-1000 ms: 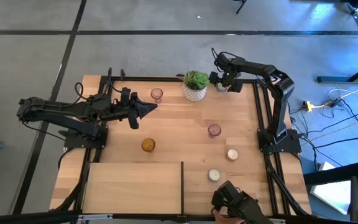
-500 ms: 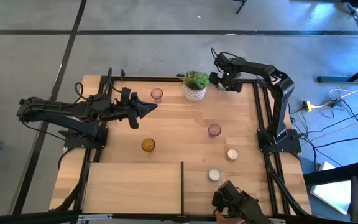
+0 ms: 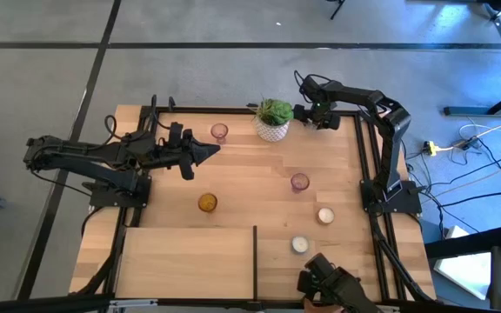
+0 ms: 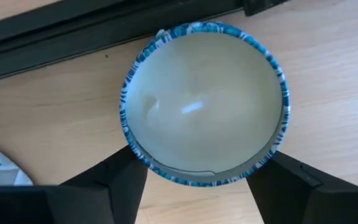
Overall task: Pick & Place candle stick holders
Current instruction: Put the top blue scented candle on the shelf
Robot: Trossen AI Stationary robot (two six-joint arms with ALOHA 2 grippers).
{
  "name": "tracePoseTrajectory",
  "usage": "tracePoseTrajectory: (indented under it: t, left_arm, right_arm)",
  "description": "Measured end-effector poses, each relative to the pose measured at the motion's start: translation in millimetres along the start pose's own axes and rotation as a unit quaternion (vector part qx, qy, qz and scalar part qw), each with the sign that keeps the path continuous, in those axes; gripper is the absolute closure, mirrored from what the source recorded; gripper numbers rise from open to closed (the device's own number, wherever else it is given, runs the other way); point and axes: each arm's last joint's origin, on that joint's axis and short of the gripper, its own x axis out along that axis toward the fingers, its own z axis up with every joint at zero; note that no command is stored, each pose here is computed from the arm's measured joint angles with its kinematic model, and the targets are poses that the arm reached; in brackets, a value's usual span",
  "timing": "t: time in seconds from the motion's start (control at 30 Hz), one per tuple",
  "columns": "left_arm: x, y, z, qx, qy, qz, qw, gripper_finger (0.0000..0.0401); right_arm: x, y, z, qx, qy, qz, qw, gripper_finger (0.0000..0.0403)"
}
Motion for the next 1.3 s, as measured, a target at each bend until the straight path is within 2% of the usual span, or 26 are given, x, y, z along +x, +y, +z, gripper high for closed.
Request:
tracePoseTrajectory:
  t: [0.5, 0.7, 1.07, 1.3]
  left_arm:
    - [0, 0, 0, 0.003, -0.002, 0.003, 1.000, 0.0397]
    - [0, 0, 0, 0.001, -0.003, 0.004, 1.000, 0.0397]
    - [0, 1, 0, 0.000, -0.007, 0.009, 1.000, 0.0397]
    - [0, 1, 0, 0.000, -0.008, 0.011, 1.000, 0.0397]
  right_arm:
    - [0, -3, 8, 0.010, -0.017, 0.002, 1.000, 0.0074]
    - [-1, -2, 13, 0.013, -0.022, 0.026, 0.999, 0.0071]
    - [-1, -6, 18, 0.009, -0.027, 0.026, 0.999, 0.0071]
    - [2, -8, 19, 0.011, -0.013, 0.018, 1.000, 0.0089]
